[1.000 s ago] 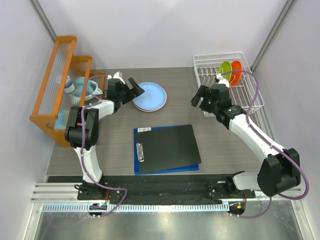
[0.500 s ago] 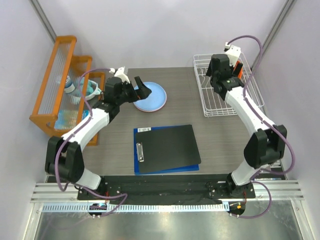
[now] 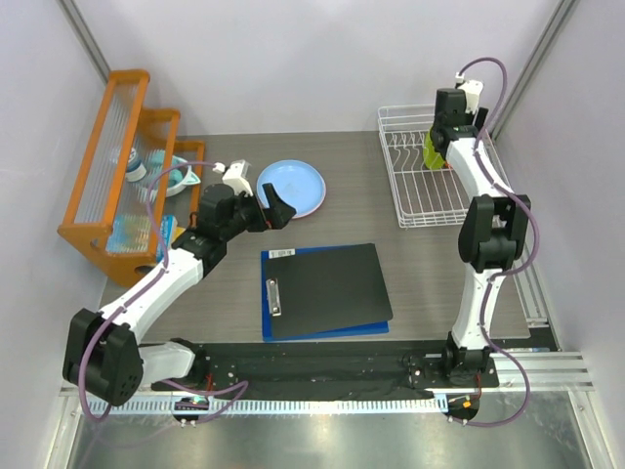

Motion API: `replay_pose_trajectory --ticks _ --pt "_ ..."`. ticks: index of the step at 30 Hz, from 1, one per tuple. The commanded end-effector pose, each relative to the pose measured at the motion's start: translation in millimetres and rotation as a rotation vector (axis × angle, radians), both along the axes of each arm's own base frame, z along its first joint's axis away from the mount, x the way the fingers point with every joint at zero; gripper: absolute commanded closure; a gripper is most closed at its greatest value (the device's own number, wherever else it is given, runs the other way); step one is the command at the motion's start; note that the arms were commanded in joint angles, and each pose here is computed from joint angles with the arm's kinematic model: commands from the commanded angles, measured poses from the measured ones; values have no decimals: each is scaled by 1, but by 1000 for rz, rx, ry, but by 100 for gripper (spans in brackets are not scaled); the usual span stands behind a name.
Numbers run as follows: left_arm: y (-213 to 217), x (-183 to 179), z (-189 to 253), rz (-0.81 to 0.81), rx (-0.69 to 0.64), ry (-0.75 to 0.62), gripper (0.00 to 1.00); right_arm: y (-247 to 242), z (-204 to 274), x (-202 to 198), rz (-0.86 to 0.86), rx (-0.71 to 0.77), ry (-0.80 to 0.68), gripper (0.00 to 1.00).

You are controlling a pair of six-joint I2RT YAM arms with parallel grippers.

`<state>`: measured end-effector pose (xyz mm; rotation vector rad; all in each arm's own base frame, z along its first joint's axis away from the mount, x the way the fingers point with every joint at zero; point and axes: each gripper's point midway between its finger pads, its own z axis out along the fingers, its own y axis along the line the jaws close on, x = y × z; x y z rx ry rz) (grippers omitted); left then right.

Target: Unload the plates from the dish rack

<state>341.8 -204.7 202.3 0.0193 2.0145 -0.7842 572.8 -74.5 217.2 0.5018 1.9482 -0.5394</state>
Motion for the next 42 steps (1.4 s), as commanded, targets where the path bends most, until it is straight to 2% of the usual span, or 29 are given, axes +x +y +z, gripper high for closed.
replay_pose_trajectory --ticks 1,8,11,16,21,24,28,31,42 --pt "3 4 14 4 12 -73 1 2 10 22 75 -16 -15 25" --pt "1 6 6 -5 28 -60 0 -4 -26 38 75 17 23 31" --pt "3 7 4 -1 40 -66 1 -5 -39 42 79 6 47 44" --pt "3 10 0 6 49 -61 1 -4 -48 45 92 1 66 46" --pt "4 11 -5 11 59 -55 1 1 -46 47 126 14 62 81" --pt "5 11 -6 13 62 -53 1 3 -43 47 137 19 61 93" --pt "5 12 -6 14 61 -52 1 -1 -28 42 123 3 44 99" --pt "7 13 -7 28 74 -49 1 -7 -8 34 95 -33 22 99" --pt "14 9 -6 52 91 -39 0 -4 84 -18 -86 -283 -64 99"
